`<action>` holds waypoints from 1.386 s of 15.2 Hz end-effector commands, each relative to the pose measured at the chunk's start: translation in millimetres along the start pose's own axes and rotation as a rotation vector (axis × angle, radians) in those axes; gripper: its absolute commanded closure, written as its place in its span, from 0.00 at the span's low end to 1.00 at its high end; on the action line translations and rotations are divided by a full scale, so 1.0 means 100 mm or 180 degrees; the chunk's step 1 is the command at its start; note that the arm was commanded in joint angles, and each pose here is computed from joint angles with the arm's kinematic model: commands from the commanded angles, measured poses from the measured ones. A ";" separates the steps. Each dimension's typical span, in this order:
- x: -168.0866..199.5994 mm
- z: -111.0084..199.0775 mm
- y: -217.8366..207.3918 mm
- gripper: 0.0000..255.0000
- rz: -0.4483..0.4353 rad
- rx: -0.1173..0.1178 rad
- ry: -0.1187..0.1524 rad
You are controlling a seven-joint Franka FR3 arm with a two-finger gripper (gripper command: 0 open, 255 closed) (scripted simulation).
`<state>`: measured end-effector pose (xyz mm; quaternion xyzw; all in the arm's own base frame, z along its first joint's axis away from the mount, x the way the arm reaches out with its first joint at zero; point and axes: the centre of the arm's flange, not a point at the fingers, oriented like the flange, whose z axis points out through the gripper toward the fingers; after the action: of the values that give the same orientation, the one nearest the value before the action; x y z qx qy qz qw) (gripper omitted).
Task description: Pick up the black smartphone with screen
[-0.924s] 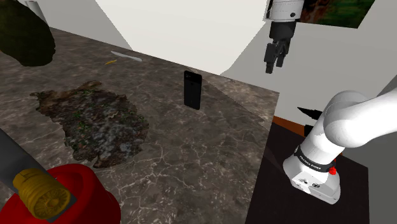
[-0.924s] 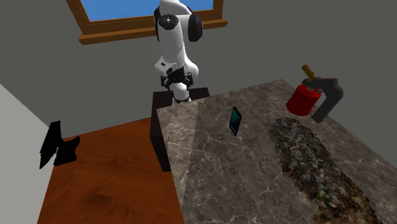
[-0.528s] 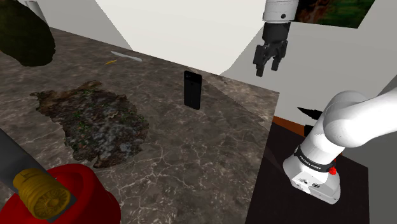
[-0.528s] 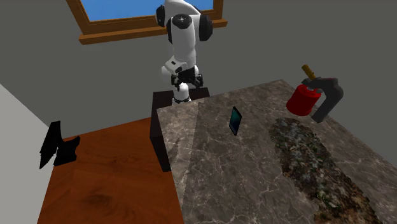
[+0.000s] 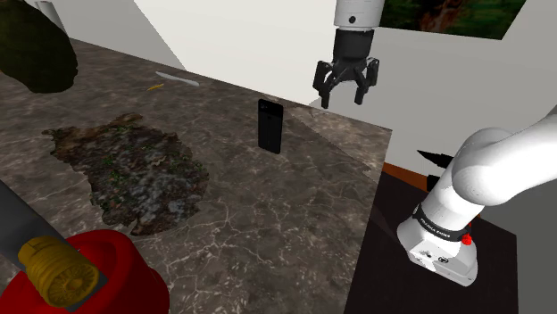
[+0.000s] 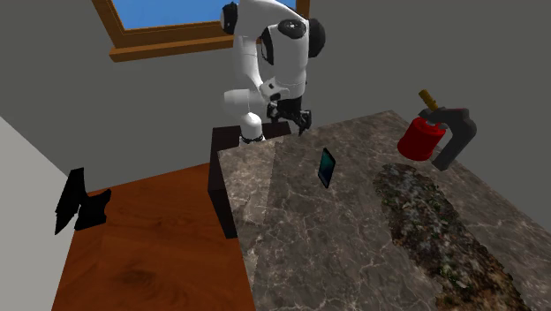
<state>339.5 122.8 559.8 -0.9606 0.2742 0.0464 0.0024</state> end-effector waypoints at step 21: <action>0.44 0.24 -1.61 0.00 0.1736 0.0145 0.0224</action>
<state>460.2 237.1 531.6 -0.8520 0.5235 0.0060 0.0017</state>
